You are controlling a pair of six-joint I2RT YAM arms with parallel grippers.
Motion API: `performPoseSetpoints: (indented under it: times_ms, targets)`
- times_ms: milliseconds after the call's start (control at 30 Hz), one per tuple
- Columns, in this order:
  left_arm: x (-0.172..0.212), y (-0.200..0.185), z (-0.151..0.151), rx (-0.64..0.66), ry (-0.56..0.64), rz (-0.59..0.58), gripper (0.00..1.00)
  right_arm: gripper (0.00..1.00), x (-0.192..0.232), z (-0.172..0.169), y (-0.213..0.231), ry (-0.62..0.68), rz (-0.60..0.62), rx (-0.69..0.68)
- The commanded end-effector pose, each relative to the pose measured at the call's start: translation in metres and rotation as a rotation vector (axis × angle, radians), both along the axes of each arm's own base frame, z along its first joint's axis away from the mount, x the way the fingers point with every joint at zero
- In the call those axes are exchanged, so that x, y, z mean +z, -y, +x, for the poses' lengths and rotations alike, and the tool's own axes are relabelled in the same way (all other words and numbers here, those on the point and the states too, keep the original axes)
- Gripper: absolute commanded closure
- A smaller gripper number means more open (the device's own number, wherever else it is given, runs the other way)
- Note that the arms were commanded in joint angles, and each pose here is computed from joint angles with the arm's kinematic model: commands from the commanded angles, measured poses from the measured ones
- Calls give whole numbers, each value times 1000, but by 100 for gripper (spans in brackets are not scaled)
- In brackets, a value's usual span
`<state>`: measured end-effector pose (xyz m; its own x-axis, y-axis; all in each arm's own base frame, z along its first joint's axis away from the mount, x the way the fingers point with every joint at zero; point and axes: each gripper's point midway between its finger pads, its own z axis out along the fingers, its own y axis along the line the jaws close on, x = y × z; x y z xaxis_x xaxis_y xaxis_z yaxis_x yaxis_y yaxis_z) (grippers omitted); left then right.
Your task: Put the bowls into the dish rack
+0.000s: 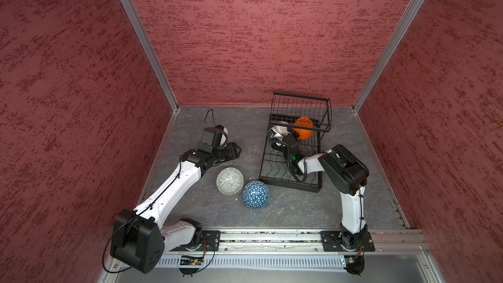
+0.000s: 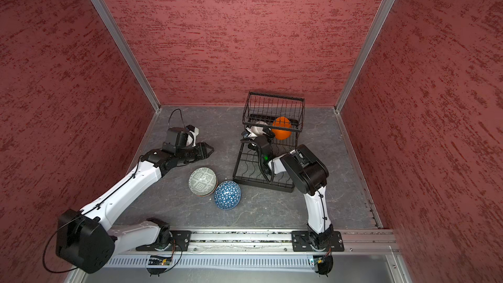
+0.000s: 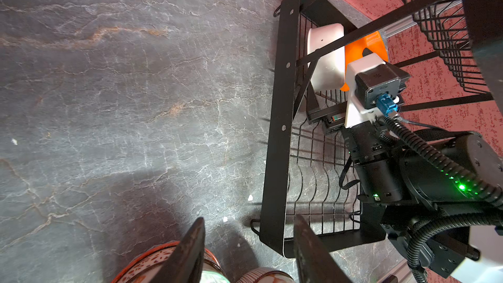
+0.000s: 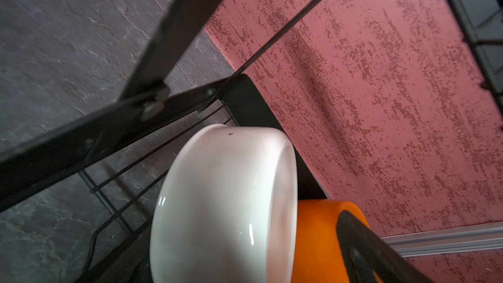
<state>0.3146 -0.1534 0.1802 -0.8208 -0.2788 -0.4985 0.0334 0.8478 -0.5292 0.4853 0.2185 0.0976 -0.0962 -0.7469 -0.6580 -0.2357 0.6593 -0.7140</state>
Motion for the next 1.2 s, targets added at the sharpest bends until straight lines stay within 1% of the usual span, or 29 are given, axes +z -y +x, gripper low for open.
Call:
performPoseSetpoints:
  times_ms: [0,400,567,767,1167]
  targets:
    - [4,-2,-1,-9,25,-2,48,1,7,2,-6,2,7,31]
    - [1,-6,-2,-2,21,-6,48,1,-2,-2,-7,-55,1,44]
    - [1,-6,-1,-2,19,-8,48,1,0,-4,-10,-86,24,58]
    - [-1,-6,-2,-3,16,-10,48,1,4,-5,-10,-83,57,50]
    - [-4,-4,0,-9,10,-19,49,1,7,-4,-4,-62,68,18]
